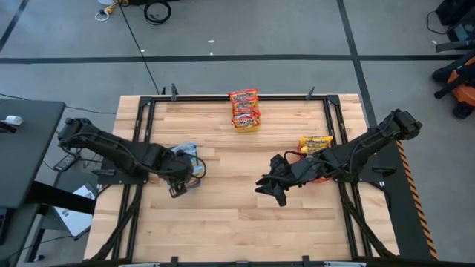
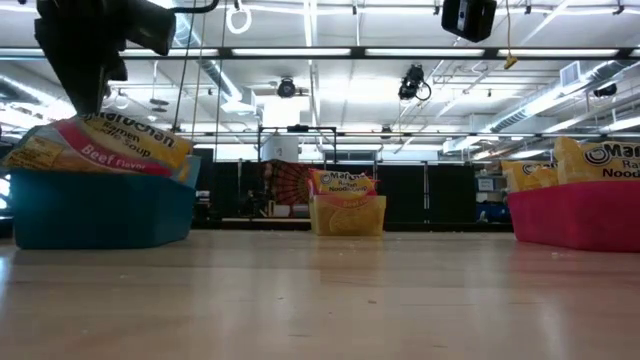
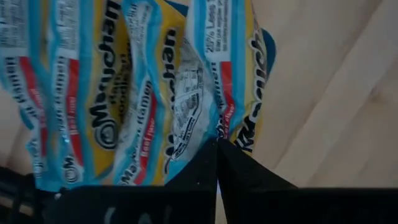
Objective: Sort Maruchan noodles
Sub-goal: Put the blue noodle pack into the blue bin, then adjust the blue bin
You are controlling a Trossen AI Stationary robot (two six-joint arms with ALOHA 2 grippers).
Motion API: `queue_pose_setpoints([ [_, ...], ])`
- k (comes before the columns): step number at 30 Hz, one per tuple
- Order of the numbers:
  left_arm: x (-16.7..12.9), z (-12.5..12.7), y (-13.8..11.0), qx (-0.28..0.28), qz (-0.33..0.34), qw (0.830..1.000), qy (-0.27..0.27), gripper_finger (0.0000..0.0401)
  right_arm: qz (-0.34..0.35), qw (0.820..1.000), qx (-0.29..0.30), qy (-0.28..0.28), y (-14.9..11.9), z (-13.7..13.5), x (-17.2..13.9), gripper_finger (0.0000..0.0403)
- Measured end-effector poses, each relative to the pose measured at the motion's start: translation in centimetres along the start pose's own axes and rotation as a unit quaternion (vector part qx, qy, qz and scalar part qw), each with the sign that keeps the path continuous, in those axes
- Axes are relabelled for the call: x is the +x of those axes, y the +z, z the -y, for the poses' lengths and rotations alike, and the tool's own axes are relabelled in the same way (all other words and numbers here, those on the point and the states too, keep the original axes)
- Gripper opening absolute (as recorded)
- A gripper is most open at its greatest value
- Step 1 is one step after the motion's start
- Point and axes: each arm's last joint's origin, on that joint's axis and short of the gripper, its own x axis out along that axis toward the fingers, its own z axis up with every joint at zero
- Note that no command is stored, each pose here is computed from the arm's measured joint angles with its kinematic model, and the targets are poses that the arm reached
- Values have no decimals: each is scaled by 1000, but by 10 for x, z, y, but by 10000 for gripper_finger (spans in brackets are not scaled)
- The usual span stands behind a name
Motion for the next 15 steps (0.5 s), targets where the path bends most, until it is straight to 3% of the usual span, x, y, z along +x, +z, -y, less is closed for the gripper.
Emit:
queue_pose_setpoints([
  [7,-19,-3,-1,-16,-1,1000,-21,27,9,1000,7,-3,5,3,1,160],
  [15,-27,12,-25,-112,-47,991,-52,125,19,1000,12,-10,10,8,2,160],
])
